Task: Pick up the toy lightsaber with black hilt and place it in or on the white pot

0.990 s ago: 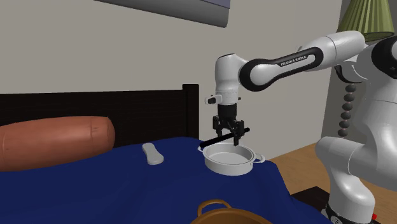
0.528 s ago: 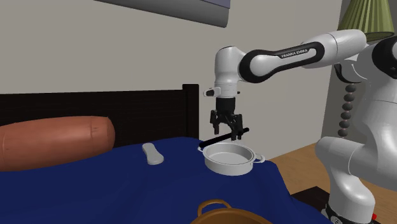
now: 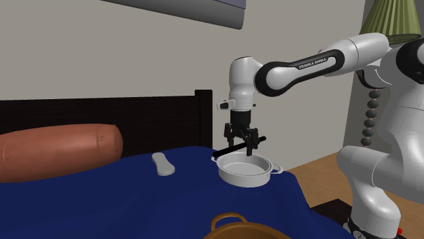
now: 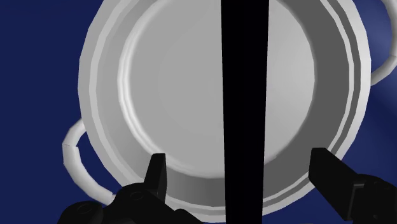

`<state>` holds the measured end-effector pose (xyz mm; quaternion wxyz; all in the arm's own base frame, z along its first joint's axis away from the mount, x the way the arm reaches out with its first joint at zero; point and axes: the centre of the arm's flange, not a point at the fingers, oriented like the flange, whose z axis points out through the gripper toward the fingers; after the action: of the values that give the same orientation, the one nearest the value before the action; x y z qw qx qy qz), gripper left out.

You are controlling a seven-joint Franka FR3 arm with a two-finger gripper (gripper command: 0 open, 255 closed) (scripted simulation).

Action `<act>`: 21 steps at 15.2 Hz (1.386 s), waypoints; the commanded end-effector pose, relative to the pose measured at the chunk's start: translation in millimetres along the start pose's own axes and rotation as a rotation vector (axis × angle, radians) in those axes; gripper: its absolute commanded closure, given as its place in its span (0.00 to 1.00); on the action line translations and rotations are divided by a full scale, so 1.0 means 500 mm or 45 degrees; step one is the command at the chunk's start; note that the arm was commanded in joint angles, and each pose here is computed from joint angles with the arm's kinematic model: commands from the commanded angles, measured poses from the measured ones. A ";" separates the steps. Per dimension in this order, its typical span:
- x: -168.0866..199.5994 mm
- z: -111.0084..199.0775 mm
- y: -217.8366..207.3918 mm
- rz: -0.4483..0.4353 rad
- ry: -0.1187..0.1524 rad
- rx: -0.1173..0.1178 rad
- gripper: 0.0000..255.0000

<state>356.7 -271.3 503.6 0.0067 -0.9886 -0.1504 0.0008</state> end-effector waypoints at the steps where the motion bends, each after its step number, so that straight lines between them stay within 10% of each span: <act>1: 0.000 0.000 0.000 0.000 0.000 0.000 0.00; 3: 0.000 0.000 0.000 0.000 0.000 0.000 0.00; 4: 0.000 0.000 0.000 0.000 0.000 0.000 1.00; 21: -0.016 -0.027 -0.004 0.000 0.000 0.000 1.00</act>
<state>353.3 -271.9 524.5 0.0068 -0.9886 -0.1504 0.0009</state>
